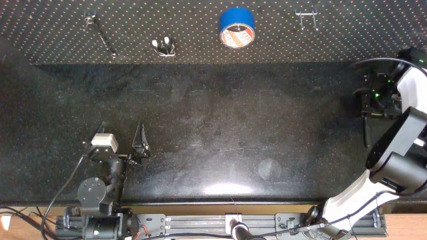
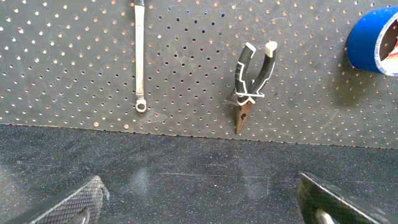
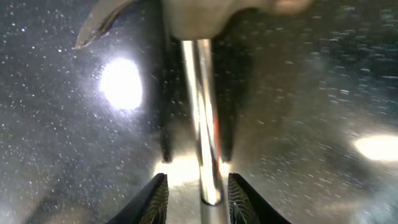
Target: Place Tools Onto Pegboard
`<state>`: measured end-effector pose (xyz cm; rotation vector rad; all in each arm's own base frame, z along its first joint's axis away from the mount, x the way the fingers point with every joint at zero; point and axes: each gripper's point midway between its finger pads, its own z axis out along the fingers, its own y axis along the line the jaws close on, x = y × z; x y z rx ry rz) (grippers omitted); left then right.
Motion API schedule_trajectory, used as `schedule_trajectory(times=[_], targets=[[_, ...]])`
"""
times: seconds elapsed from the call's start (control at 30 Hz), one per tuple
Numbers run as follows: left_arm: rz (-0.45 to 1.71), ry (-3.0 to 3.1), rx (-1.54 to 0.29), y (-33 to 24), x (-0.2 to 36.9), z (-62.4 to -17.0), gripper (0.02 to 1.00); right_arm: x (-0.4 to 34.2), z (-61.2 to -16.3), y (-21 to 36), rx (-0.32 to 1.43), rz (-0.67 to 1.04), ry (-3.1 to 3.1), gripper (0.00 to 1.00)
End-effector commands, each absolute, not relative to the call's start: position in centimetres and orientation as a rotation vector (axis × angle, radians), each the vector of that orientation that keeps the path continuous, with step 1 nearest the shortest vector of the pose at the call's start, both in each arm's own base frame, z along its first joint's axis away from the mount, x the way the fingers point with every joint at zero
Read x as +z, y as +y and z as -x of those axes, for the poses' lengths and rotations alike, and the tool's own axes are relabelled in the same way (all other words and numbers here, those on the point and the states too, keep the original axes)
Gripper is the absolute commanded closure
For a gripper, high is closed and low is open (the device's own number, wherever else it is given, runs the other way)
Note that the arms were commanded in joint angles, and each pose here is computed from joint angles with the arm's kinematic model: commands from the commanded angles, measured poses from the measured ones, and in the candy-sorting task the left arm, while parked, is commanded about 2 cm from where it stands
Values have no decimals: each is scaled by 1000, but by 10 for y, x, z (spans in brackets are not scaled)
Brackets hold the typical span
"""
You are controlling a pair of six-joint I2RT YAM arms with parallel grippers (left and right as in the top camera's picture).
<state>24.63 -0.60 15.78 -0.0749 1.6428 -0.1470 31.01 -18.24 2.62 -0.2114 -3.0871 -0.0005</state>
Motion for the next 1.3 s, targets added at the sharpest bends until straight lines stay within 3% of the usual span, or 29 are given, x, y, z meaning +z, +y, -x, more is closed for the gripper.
schedule_trajectory(times=[0.03,0.6,1.3], targets=[[91,1643,-135,-3,157,-246,23,23,-305,-176,-44,230,-3054,658],[91,1643,-135,-3,157,-246,23,30,-295,-190,43,364,-3064,658],[91,1643,-135,-3,157,-246,25,23,-271,-171,78,350,-3058,658]])
